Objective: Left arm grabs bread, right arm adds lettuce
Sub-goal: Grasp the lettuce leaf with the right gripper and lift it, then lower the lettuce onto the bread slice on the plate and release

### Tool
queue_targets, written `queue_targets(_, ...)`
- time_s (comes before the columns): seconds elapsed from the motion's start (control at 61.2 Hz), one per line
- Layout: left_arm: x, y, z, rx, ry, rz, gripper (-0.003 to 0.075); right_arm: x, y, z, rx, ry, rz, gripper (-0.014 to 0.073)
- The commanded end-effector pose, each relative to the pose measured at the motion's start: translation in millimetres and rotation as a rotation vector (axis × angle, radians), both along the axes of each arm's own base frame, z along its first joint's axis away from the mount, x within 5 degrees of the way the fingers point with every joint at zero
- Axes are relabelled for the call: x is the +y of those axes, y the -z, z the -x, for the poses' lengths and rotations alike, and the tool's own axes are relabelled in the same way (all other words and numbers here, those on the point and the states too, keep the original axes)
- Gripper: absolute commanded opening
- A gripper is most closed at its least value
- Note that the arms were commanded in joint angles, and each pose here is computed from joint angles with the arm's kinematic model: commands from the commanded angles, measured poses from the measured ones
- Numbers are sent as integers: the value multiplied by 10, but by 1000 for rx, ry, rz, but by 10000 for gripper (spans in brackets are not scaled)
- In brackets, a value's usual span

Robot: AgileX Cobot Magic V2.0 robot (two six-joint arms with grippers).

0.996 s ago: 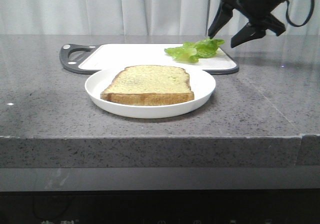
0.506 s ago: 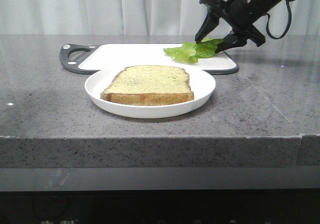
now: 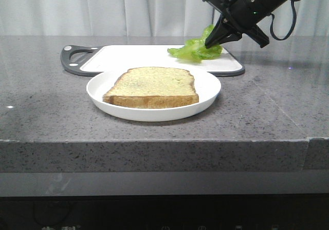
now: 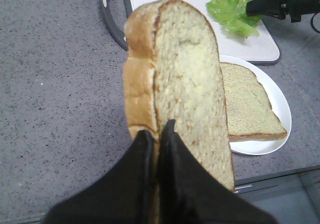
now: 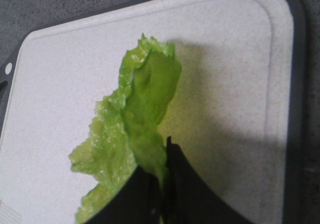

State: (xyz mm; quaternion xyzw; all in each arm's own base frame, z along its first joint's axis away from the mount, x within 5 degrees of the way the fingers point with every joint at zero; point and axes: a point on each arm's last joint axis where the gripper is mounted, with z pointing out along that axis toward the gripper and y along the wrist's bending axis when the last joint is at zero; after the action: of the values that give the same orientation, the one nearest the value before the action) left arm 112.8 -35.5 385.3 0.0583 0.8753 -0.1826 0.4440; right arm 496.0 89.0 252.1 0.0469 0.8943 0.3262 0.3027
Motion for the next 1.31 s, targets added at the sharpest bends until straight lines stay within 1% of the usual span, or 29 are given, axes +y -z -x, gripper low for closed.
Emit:
queue_targets(0.0,-3,-128,-15,-83,-19,40,-20,14,-669,209,-121,-45,-33,-118)
queue_targets(0.114,-3,-128,-15,-83,-19,40,-20,22,-934,378,-149,-82,-37,-118)
queue_targets(0.163,-3,-128,-15,-83,-19,40,-20,24,-1084,481,-167,-96,-44,-118)
queue_targets(0.261,-3,-128,-15,-83,-19,40,-20,53,-1286,696,-194,-123,-43,-118)
queue_targets(0.359,-3,-128,-15,-83,-19,40,-20,90,-1419,953,-226,-168,-25,-118)
queue_targets(0.425,-3,-128,-15,-83,-19,40,-20,129,-1446,1132,-238,-203,-19,-118)
queue_targets(0.539,-3,-128,-15,-83,-19,40,-20,194,-1515,1491,-274,-262,-51,-118)
queue_targets(0.67,-3,-128,-15,-83,-19,40,-20,279,-1480,1841,-300,-327,-126,-118)
queue_targets(0.735,-3,-128,-15,-83,-19,40,-20,331,-1450,1979,-311,-354,-191,-118)
queue_targets(0.816,-3,-128,-15,-83,-19,40,-20,413,-1362,2125,-316,-400,-259,-118)
queue_targets(0.898,-3,-128,-15,-83,-19,40,-20,500,-1219,2204,-290,-451,-330,-118)
queue_targets(0.996,-3,-128,-15,-83,-19,40,-20,589,-1058,2252,-255,-488,-405,-118)
queue_targets(1.127,-3,-128,-15,-83,-19,40,-20,627,-872,2217,-203,-470,-466,-118)
queue_targets(1.29,-3,-128,-15,-83,-19,40,-20,657,-669,2109,-137,-448,-484,-118)
